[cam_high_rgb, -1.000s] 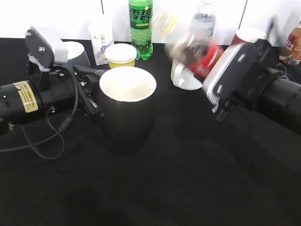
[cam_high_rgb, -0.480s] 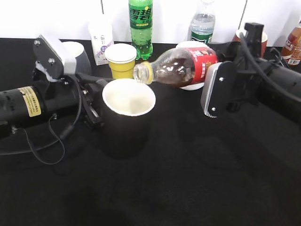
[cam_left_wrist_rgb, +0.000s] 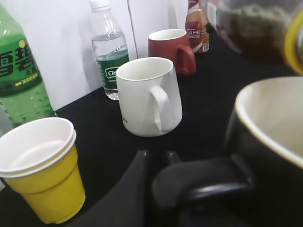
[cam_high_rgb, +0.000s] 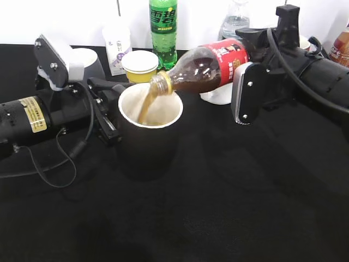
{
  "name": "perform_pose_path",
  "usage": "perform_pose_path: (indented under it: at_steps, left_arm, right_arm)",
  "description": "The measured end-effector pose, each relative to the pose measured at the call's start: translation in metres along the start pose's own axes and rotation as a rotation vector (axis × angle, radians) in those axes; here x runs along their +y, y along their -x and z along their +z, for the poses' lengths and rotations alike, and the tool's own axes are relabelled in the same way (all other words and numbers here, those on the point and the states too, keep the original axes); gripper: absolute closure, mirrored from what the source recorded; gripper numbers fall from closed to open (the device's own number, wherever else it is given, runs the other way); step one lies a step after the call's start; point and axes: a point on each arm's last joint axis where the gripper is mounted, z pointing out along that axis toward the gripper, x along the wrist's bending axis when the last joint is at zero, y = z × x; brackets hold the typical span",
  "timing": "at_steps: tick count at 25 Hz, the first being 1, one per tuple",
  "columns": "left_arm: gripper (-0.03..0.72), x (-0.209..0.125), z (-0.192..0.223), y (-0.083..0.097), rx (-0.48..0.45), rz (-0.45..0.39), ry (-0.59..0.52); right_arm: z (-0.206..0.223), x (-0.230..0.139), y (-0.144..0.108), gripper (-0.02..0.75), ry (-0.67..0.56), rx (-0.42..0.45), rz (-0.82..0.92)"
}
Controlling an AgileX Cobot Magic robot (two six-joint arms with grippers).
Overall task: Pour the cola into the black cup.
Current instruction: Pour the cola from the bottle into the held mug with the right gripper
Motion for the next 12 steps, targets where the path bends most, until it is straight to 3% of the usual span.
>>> perform_pose_path:
  at_steps: [12]
  left_arm:
    - [0.629, 0.0019, 0.0000, 0.0000, 0.000, -0.003, 0.021]
  right_arm:
    - [0.0014, 0.0001, 0.0027, 0.363, 0.001, -0.012, -0.039]
